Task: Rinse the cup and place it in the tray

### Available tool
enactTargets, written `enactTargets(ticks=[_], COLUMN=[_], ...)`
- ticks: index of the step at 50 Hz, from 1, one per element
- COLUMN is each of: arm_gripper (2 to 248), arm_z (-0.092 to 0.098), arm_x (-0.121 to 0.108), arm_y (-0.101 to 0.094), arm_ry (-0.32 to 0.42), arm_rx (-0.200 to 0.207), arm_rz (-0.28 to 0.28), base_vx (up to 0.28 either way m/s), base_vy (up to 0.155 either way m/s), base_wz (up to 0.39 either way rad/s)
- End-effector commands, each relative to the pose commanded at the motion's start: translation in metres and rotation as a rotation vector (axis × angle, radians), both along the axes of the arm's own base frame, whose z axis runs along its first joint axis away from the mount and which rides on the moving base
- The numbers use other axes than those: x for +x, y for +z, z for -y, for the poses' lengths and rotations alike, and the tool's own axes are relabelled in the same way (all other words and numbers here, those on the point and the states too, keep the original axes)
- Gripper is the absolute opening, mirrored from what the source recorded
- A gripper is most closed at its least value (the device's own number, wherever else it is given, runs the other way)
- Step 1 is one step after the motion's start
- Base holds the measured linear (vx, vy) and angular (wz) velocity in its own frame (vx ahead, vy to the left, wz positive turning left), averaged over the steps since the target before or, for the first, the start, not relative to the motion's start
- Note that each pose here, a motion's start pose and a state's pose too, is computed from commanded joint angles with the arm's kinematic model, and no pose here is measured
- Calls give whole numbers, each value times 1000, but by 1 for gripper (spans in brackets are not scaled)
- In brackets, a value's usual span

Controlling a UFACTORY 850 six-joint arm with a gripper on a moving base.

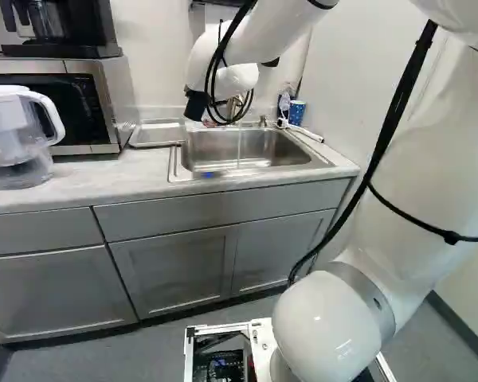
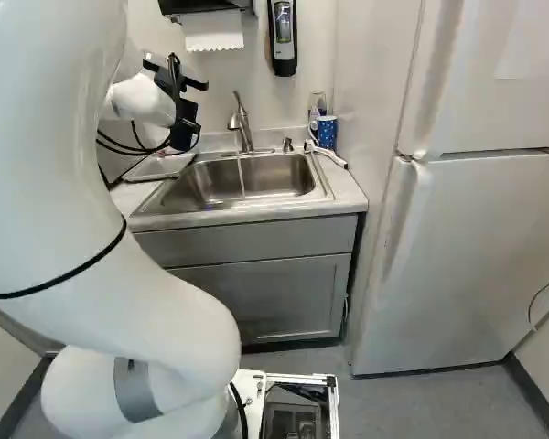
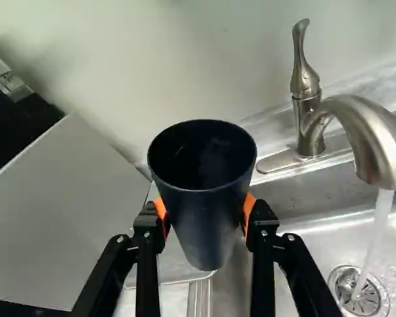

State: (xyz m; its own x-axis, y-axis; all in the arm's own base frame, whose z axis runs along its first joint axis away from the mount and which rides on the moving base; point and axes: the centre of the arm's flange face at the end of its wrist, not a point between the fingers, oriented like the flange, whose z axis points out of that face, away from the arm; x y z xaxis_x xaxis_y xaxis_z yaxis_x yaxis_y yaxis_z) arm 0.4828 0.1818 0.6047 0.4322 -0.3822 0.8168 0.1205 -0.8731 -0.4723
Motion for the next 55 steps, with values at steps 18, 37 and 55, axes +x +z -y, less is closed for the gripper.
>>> enactTargets(ticks=[18, 37, 55], arm_gripper=[123, 123, 123], arm_z=[0, 0, 0], arm_x=[0, 0, 0], arm_y=[0, 0, 0], arm_ry=[-63, -129, -192], arm_rx=[169, 348, 518], arm_rz=[-57, -118, -175], base_vx=[0, 0, 0], base_vy=[0, 0, 0], base_wz=[0, 0, 0])
